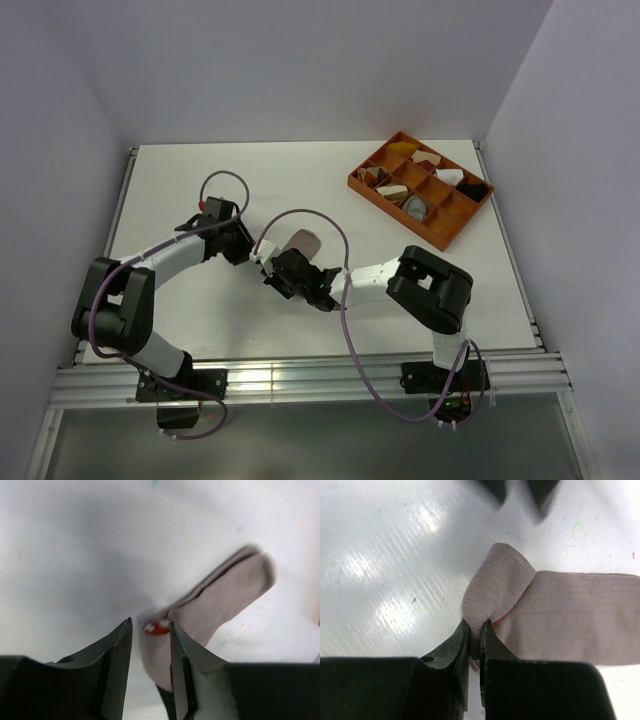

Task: Roll the socks
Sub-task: Roll the sock at the center of the board.

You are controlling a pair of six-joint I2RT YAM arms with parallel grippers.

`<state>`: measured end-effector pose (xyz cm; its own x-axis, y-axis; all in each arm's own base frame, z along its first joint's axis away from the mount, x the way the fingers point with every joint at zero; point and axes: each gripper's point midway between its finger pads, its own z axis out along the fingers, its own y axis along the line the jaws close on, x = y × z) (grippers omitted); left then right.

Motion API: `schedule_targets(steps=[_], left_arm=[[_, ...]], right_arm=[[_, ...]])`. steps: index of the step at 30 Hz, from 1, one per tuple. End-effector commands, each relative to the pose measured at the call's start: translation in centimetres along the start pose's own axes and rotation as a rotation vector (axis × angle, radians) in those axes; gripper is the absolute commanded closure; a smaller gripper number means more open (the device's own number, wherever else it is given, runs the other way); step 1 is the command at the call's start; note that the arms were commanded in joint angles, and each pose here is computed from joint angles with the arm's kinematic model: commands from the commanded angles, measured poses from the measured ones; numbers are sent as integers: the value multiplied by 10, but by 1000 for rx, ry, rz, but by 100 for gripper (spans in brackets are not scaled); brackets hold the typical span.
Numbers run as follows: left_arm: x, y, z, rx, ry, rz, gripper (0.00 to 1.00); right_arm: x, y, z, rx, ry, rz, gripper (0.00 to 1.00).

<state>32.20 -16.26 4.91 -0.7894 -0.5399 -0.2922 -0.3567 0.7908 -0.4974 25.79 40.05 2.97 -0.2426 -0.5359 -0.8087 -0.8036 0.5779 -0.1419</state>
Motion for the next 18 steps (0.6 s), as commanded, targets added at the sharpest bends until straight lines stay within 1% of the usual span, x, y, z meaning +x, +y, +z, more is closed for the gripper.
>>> schedule_targets(steps=[1,2,3,9,14,17,18], left_arm=[[-24,-30,-4,95,-3,71,59],[-25,-35,-2,111,7,80,59],[-19,-33,6,110,43,85,59],[6,-38,23,159,183,123,61],[22,-40,32,155,237,154,63],[28,-36,39,138,254,152,69],[30,-33,42,125,260,151,73]], right_arm=[[-1,4,-12,-30,-9,-33,100],[-1,4,-12,-33,-9,-37,100],[-2,4,-12,-34,-11,-40,100],[-1,2,-13,-28,-9,-49,100],[-1,2,-12,-27,-5,-59,100],[-3,2,-13,-27,-3,-63,100],[-3,2,-14,-29,0,-65,100]])
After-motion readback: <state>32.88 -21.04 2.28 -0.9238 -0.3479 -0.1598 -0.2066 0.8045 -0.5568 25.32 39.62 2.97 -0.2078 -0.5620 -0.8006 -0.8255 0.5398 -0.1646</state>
